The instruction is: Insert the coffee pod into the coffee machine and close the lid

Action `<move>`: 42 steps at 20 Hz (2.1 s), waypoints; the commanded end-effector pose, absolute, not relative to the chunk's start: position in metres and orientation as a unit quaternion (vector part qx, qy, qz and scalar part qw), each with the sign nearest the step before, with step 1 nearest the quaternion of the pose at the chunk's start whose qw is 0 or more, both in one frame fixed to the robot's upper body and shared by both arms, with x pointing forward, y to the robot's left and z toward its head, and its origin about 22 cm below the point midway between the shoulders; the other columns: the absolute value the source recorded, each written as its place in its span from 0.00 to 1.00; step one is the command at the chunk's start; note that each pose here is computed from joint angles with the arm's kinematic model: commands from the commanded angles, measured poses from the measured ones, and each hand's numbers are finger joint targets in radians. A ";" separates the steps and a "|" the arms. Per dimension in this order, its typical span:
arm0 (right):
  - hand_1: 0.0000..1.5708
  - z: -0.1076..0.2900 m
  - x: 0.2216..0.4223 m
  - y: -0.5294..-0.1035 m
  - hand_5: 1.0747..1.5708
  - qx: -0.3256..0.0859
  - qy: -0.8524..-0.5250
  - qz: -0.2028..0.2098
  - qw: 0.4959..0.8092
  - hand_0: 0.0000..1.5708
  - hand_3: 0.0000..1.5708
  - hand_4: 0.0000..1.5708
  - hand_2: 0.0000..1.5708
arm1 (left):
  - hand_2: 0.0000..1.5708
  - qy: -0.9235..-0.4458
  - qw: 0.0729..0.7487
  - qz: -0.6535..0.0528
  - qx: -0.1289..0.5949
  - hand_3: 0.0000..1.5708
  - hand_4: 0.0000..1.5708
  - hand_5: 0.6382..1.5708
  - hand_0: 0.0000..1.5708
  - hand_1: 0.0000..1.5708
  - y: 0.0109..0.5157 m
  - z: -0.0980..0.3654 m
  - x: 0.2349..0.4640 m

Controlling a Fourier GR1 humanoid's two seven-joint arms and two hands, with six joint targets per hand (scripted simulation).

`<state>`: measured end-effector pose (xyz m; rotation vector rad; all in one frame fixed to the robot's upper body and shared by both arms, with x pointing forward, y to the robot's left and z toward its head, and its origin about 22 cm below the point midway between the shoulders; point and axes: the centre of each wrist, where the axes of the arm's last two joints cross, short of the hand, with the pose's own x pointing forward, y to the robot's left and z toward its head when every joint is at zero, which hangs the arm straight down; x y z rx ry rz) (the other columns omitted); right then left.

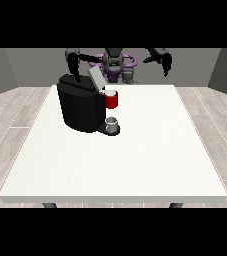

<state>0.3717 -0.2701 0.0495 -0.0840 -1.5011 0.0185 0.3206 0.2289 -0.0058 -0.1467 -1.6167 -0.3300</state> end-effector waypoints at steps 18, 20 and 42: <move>0.00 0.086 0.403 -0.212 1.00 -0.017 -0.731 0.103 0.674 0.00 0.00 0.13 0.00 | 0.00 -0.753 0.647 -0.121 -0.003 0.00 0.22 1.00 0.00 0.00 0.269 0.026 0.295; 0.00 0.089 0.405 -0.203 1.00 -0.009 -0.740 0.126 0.661 0.00 0.00 0.10 0.00 | 0.00 -0.751 0.647 -0.132 -0.009 0.00 0.23 1.00 0.00 0.00 0.242 0.029 0.299; 0.00 0.215 0.420 -0.163 1.00 -0.090 -0.789 0.179 0.581 0.00 0.00 0.15 0.00 | 0.00 -0.777 0.603 -0.177 -0.043 0.00 0.25 1.00 0.00 0.00 0.234 0.055 0.318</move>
